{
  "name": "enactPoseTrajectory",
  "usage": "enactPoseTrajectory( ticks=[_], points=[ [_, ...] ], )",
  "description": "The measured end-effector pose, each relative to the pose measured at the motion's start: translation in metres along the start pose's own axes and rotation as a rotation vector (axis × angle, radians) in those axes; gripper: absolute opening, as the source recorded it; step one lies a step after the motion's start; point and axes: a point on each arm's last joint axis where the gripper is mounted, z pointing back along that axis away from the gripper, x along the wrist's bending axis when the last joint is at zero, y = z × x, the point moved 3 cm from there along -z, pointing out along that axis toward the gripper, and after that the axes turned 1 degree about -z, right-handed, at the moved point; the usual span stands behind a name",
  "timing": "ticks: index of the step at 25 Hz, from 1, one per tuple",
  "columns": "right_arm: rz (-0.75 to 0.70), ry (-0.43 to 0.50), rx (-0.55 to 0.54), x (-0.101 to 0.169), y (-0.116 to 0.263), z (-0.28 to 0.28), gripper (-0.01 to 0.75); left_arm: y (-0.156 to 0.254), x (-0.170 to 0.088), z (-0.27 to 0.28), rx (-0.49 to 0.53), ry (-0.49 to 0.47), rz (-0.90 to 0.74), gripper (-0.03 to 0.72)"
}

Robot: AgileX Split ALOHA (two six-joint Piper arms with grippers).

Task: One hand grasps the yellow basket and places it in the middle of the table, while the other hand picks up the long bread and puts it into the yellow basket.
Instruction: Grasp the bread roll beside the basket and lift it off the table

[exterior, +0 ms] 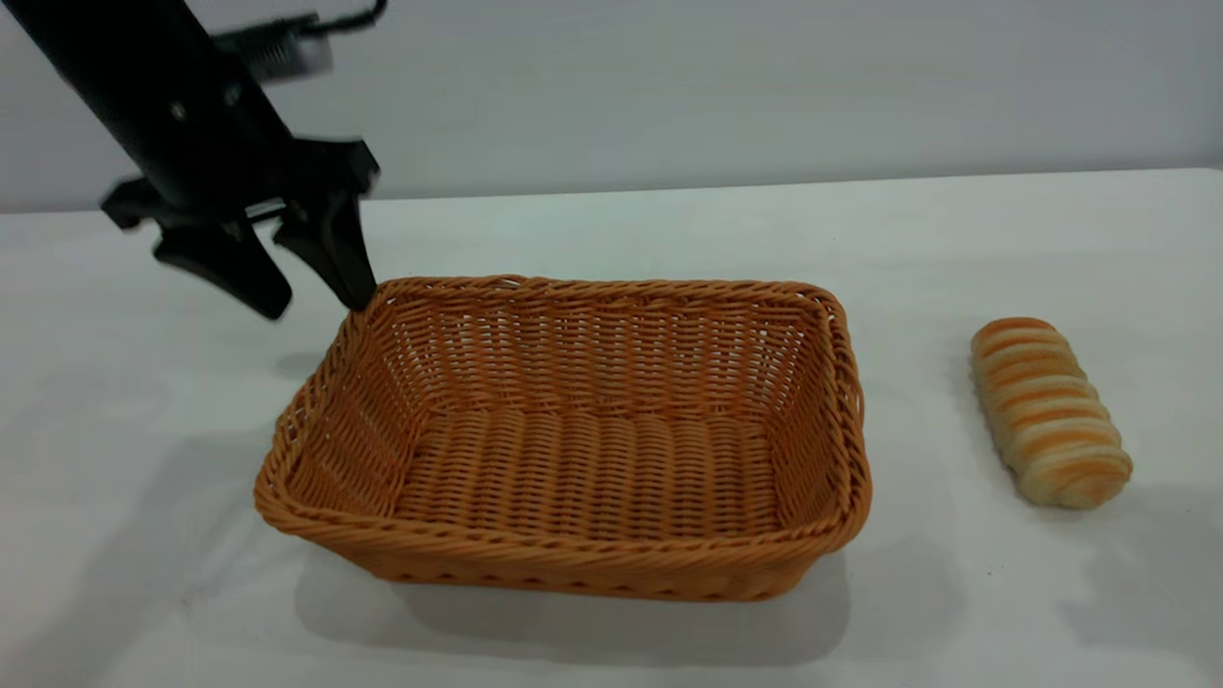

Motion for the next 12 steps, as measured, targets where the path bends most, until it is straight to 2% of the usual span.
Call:
enactPoseTrajectory(
  ticks=[12],
  points=[
    [-0.06, -0.021, 0.259, 0.009, -0.03, -0.096, 0.593, -0.005, -0.012, 0.069, -0.149, -0.015, -0.061, 0.584]
  ],
)
